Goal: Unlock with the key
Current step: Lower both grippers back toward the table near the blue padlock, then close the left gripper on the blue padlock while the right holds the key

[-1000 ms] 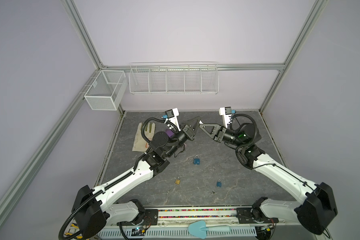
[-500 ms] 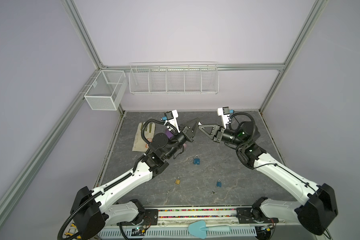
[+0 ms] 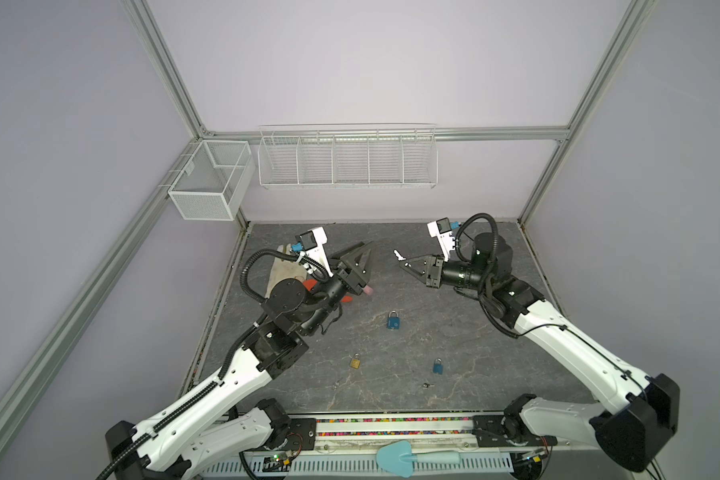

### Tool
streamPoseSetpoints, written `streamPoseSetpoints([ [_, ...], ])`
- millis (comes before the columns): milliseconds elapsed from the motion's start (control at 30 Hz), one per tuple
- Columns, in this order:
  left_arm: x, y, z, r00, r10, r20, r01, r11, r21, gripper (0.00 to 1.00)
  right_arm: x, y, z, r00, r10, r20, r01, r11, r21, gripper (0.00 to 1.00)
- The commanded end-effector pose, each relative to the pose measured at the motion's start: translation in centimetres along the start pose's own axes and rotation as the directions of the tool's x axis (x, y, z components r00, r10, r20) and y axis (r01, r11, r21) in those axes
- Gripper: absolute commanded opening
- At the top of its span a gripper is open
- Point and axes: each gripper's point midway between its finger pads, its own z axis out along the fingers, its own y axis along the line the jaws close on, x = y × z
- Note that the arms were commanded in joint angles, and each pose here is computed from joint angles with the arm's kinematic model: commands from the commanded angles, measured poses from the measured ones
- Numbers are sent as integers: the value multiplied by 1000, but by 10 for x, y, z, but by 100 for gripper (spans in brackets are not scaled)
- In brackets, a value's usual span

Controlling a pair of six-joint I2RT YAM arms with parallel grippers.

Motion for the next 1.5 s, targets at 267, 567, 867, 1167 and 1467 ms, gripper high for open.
streamPoseSetpoints([
  [267, 139, 94, -13, 792, -34, -610, -230, 909, -349, 60, 111, -101, -54, 950, 222, -218, -132, 922, 363, 6],
  [567, 239, 128, -13, 572, -116, -812, -416, 813, -408, 65, 162, -143, -78, 920, 343, -191, -203, 832, 516, 6],
  [867, 299, 168, 1, 432, -222, -874, -536, 716, -447, 67, 176, -151, -80, 900, 389, -195, -240, 818, 523, 6],
  [1167, 334, 194, 4, 402, -309, -862, -567, 655, -500, 67, 180, -151, -84, 899, 401, -177, -258, 812, 524, 6],
  [1467, 341, 213, -1, 419, -338, -843, -607, 587, -536, 63, 176, -151, -82, 905, 394, -162, -262, 815, 517, 6],
])
